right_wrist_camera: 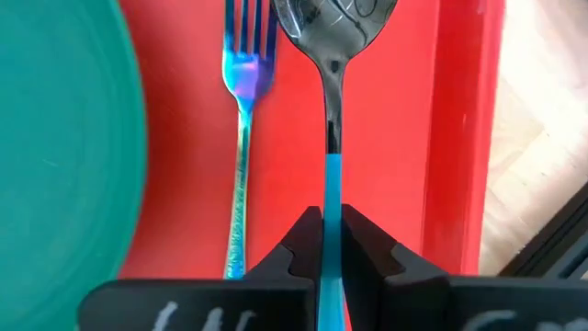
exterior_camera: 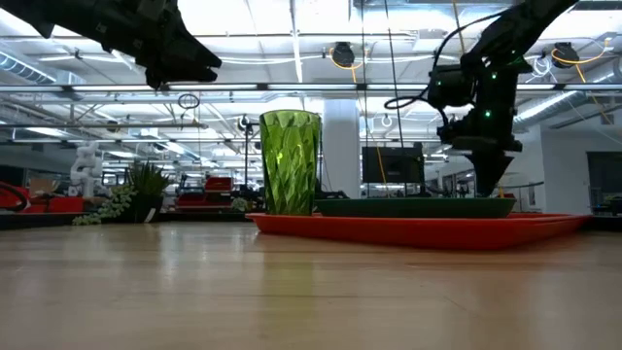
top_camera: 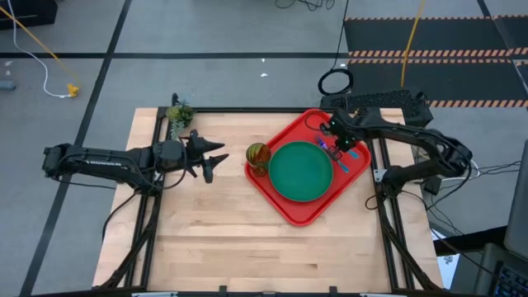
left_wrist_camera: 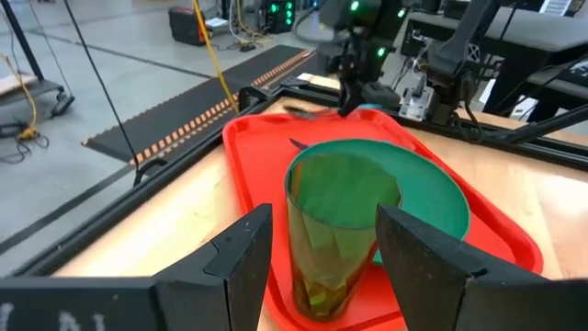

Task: Pick and place plate/cup/fork/spoon on tray
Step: Put the blue spoon on the red serving tray

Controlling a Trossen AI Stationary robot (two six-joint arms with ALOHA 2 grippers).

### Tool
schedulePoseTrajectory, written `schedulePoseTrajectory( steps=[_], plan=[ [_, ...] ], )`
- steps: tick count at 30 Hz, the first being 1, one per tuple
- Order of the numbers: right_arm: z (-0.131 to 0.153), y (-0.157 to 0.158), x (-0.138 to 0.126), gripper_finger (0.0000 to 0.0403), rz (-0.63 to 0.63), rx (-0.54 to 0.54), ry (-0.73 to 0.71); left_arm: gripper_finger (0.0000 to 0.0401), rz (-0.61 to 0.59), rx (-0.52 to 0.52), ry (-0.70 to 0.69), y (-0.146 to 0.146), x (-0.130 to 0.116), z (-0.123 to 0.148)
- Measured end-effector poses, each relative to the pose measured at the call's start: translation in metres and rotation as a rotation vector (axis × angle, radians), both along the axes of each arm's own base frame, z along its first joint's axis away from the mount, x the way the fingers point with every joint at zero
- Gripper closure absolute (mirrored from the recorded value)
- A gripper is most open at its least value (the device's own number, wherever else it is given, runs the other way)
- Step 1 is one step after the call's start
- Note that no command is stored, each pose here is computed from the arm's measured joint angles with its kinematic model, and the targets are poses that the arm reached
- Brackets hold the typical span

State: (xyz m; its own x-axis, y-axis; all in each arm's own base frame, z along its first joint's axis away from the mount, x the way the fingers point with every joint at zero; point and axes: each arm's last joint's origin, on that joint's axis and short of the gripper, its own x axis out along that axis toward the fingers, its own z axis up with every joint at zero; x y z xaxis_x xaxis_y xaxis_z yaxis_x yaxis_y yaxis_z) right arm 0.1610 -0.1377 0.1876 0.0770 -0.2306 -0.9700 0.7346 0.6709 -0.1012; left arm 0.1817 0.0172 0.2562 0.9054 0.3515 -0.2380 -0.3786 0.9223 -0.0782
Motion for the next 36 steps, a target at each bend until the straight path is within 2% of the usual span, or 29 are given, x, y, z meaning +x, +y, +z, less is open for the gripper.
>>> schedulePoseTrajectory(
  steps=[17,30,36],
  plan=[
    [-0.026,-0.018,-0.001,0.0392,0.036,0.075,0.106,0.0203,-0.002,0.001,-0.015,0.000,0.000,0.001],
    [-0.028,-0.022,-0.001,0.0374,0.026,0.065,0.098,0.0203,-0.003,-0.006,-0.017,0.000,0.000,0.001],
    [-0.028,-0.022,-0.002,0.0374,0.025,0.065,0.099,0.0203,-0.044,-0.016,-0.019,-0.001,0.001,0.001]
  ],
)
